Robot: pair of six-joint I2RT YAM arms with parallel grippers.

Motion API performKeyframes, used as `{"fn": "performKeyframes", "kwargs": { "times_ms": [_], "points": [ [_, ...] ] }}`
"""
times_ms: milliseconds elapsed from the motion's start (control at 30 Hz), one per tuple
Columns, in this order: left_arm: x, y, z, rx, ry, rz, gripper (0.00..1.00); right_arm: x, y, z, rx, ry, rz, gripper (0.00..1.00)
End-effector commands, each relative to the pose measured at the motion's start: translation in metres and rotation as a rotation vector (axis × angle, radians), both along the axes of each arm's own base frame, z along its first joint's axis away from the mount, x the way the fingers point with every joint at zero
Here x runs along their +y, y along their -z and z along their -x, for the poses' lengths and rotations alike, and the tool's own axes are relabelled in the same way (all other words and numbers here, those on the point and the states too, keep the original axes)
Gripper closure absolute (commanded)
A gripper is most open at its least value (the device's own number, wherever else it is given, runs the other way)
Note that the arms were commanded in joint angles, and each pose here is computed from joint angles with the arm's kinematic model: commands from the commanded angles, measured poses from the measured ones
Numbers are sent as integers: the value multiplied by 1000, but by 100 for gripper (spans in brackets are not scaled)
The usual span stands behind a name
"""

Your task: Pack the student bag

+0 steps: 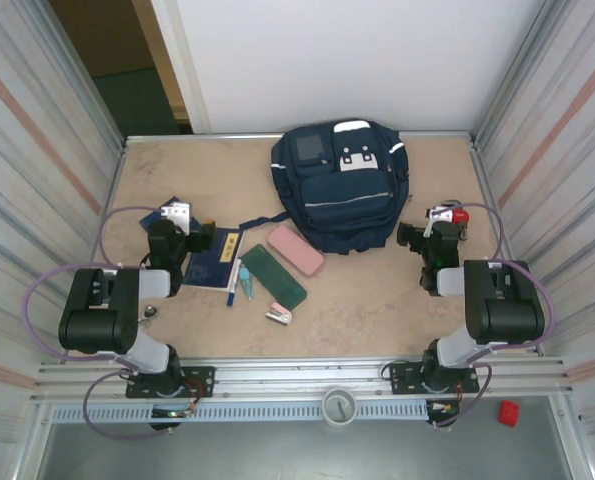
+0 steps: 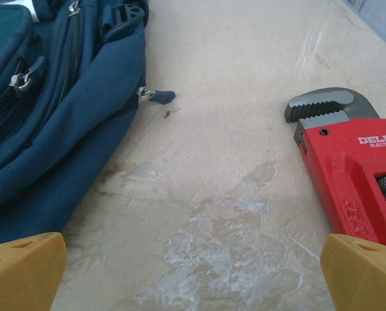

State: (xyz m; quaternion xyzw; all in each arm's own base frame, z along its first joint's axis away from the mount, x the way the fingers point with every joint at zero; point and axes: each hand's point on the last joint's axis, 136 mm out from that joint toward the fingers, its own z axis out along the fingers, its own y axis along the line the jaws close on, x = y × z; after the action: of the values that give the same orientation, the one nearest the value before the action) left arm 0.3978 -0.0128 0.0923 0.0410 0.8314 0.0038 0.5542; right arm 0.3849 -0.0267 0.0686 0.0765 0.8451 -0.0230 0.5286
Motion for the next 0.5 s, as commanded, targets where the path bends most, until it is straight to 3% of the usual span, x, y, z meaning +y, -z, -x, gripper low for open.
{"fn": "performKeyframes", "kwargs": {
  "times_ms": [0, 467],
  "points": [
    [1, 0, 1, -1, 0, -8, 1, 2, -15, -9, -51, -4, -9, 1],
    [1, 1, 2, 1, 1, -6, 1, 2, -14, -9, -51, -5, -10, 1]
  ]
}}
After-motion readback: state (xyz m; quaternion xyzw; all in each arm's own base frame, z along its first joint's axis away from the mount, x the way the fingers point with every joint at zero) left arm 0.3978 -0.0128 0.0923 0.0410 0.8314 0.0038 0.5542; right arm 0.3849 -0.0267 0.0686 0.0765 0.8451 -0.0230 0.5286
